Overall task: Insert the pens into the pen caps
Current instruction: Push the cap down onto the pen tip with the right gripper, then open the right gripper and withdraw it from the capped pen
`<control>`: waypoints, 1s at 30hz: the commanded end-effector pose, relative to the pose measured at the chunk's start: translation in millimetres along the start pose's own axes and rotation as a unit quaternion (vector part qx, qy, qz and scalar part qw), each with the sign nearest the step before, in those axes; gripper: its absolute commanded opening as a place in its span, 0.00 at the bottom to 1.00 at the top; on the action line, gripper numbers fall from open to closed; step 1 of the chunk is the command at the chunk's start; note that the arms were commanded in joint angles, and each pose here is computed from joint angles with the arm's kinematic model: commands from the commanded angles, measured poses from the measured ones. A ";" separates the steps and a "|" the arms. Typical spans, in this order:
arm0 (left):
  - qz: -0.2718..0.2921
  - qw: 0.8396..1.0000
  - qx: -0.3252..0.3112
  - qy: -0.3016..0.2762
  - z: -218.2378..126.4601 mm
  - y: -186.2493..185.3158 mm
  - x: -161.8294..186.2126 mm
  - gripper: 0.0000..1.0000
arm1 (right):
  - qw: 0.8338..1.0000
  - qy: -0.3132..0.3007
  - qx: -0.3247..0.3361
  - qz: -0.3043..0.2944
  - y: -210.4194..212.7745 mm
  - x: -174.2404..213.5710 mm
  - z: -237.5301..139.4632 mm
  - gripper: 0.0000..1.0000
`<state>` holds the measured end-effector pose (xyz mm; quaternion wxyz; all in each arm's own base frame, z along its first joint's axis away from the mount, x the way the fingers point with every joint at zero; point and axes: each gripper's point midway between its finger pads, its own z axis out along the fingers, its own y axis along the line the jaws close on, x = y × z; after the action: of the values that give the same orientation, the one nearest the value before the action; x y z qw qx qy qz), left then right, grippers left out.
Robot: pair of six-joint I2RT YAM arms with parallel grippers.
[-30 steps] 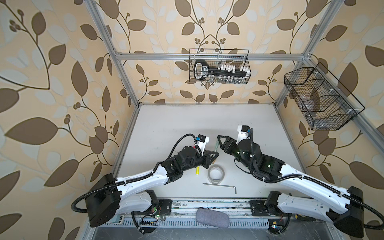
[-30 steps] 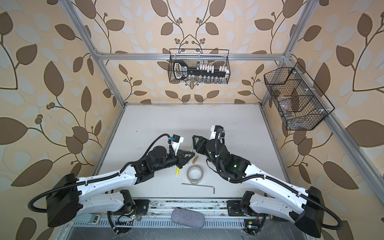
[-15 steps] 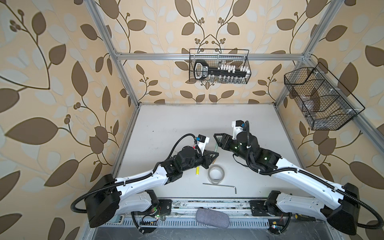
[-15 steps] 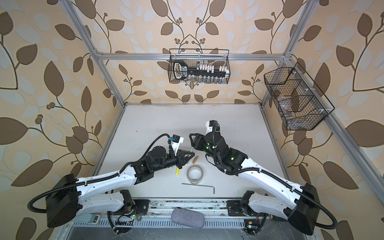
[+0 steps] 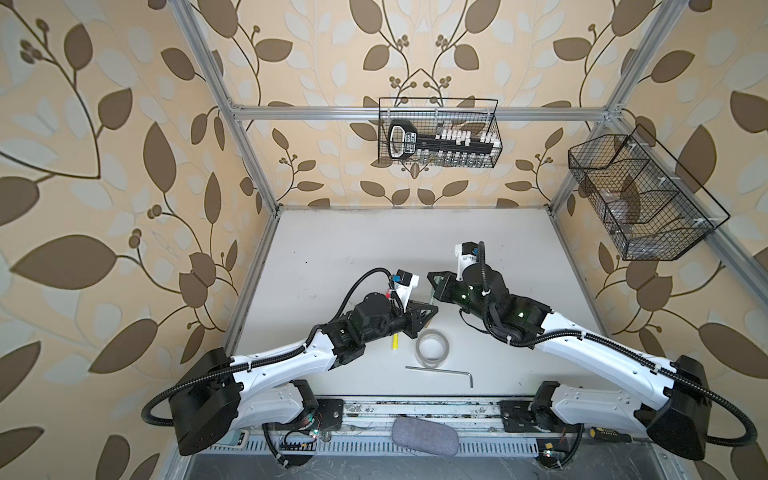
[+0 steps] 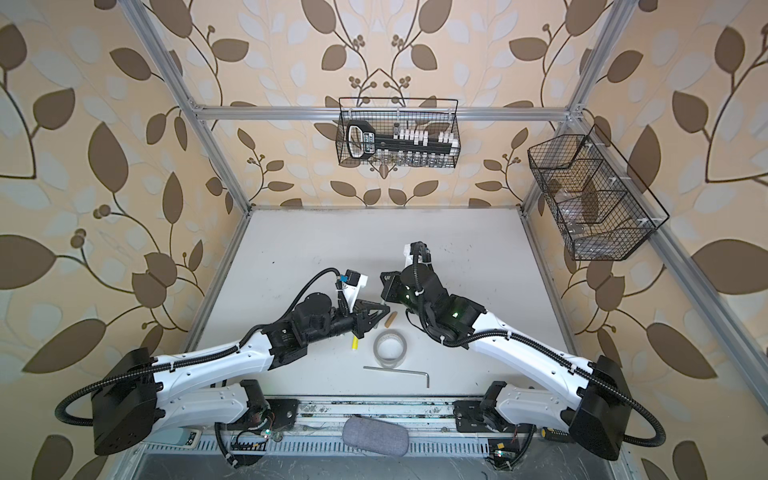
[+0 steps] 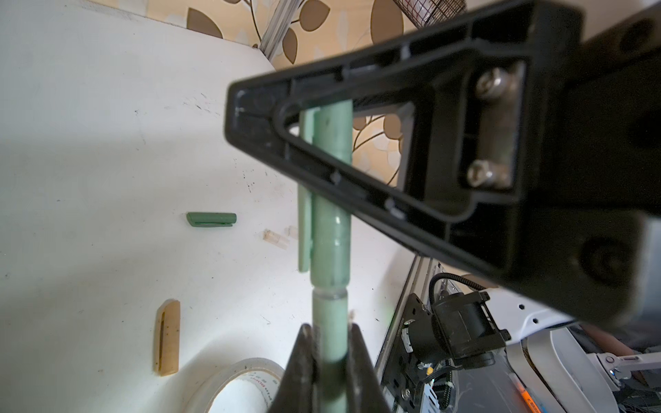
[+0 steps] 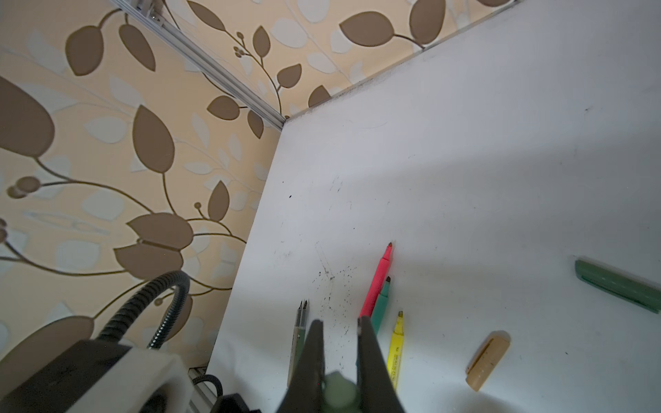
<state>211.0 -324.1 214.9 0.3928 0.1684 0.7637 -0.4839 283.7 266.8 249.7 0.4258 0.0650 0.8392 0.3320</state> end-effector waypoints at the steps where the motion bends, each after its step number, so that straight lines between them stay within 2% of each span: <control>1: 0.030 0.997 -0.015 -0.067 -2.6 -6.5 -40.2 0.00 | 1.000 0.016 -0.001 -0.023 7.9 18.9 -0.6 0.00; 5: 0.057 0.991 -0.065 -0.106 -7.7 -5.8 -74.9 0.00 | 0.999 0.019 -0.004 -0.029 10.2 38.6 -0.4 0.00; 11: 0.063 0.980 -0.093 -0.163 -31.3 -20.8 -121.8 0.00 | 0.999 0.016 -0.017 -0.035 8.9 63.6 0.2 0.00; 16: 0.032 0.982 -0.020 -0.183 -40.5 -33.8 -146.7 0.00 | 0.996 0.011 -0.075 -0.038 23.2 81.3 -3.5 0.00; 19: 0.036 0.981 -0.013 -0.189 -44.1 -37.7 -156.1 0.00 | 0.994 0.010 -0.090 -0.053 33.2 89.4 -8.5 0.00; 24: 0.019 0.977 -0.010 -0.214 -53.2 -26.9 -174.2 0.00 | 0.988 0.019 -0.146 -0.038 54.2 106.3 -18.6 0.00; 30: 0.035 0.965 -0.084 -0.245 -65.8 -3.9 -189.1 0.00 | 0.991 0.026 -0.127 -0.022 59.5 121.6 -25.9 0.00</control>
<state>201.8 -302.5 225.0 0.3265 0.2205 0.7975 -0.4569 254.0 284.2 263.4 0.5529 0.1199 0.7393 0.3653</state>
